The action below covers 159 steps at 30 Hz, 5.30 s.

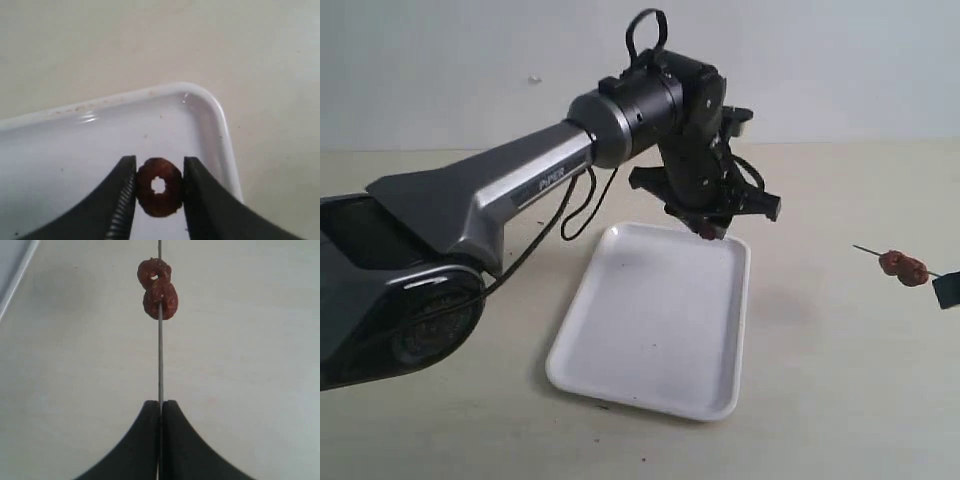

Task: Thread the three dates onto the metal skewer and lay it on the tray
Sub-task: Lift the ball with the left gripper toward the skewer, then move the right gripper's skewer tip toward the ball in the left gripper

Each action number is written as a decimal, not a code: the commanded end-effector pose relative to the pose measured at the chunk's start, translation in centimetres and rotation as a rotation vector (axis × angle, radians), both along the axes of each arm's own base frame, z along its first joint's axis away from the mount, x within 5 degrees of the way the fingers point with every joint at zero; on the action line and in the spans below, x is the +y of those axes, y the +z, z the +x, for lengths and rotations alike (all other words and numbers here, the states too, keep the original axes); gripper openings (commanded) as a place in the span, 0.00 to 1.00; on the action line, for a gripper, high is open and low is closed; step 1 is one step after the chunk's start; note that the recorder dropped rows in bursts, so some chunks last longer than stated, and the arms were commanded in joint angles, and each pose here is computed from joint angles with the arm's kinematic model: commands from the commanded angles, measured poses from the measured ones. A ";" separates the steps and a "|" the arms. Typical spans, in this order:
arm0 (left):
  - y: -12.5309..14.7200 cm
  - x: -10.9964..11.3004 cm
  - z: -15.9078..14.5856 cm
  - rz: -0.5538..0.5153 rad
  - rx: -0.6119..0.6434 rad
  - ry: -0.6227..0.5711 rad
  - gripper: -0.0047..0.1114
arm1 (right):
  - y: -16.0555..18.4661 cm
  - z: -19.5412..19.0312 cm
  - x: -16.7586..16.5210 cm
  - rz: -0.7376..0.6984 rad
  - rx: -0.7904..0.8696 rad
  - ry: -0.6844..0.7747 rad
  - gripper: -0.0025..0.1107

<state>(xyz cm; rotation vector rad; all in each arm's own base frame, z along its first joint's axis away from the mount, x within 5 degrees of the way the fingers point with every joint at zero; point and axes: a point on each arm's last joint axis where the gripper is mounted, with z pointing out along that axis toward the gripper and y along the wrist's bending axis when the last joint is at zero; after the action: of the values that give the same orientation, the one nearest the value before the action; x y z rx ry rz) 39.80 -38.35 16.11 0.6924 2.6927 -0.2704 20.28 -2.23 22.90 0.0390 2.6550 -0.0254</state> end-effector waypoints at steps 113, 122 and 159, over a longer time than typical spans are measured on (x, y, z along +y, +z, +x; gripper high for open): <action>13.3 16.3 -6.2 -0.808 0.421 -0.122 0.32 | 4.0 -2.1 4.4 0.186 -0.284 0.541 0.02; 12.9 19.6 -4.1 -0.828 0.434 0.029 0.32 | 4.0 -3.5 5.3 0.247 -0.372 0.574 0.02; 13.8 19.2 -3.9 -0.945 0.459 0.052 0.32 | 3.7 -10.2 7.1 0.435 -0.562 0.510 0.02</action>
<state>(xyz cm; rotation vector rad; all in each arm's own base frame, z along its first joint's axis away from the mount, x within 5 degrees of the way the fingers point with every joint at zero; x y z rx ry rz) 35.84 -19.16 29.70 0.2978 2.5188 -1.6612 10.03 4.87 26.38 -0.4188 2.0166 0.6267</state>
